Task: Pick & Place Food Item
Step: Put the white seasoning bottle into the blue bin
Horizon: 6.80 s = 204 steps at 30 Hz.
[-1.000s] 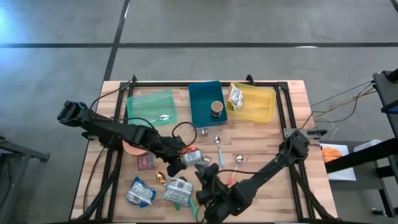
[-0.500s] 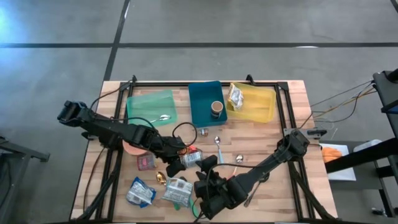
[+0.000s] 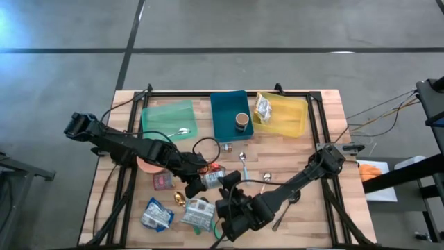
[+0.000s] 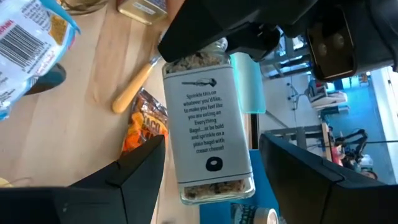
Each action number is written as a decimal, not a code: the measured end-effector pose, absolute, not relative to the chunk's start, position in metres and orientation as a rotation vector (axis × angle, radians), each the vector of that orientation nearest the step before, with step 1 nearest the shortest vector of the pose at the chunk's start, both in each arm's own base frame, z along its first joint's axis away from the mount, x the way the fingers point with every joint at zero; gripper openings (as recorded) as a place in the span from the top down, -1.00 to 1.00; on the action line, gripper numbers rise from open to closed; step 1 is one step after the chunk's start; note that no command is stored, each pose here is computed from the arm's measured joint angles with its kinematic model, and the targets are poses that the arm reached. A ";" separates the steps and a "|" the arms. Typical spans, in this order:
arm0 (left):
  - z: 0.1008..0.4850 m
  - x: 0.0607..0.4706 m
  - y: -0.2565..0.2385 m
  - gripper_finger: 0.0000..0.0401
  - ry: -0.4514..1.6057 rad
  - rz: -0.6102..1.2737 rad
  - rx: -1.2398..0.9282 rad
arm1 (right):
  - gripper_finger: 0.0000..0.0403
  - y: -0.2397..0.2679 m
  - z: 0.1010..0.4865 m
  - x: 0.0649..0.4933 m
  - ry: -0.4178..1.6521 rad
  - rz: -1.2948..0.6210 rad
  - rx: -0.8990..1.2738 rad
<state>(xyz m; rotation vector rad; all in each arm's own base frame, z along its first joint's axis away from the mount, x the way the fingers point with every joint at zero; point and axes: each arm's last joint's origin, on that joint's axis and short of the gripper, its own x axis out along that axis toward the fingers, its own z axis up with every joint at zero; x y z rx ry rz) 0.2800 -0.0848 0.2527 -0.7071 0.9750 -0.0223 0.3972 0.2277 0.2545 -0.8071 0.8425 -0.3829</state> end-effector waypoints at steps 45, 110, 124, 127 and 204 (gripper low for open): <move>0.254 0.281 -0.085 -0.01 0.976 -0.084 -0.712 | -0.29 0.208 0.254 0.409 0.927 -0.288 -0.816; 0.304 0.260 -0.082 -0.69 0.546 0.132 -0.671 | 0.03 0.219 0.260 0.398 0.623 -0.685 -0.418; 0.306 0.261 -0.088 -0.70 0.524 0.011 -0.566 | 0.03 0.222 0.262 0.396 0.579 -0.720 -0.466; 0.306 0.261 -0.088 -0.70 0.525 0.001 -0.565 | 0.03 0.222 0.262 0.396 0.577 -0.720 -0.469; 0.316 0.283 0.013 0.04 0.735 0.232 -0.589 | -0.69 0.195 0.281 0.329 0.700 -0.856 -0.263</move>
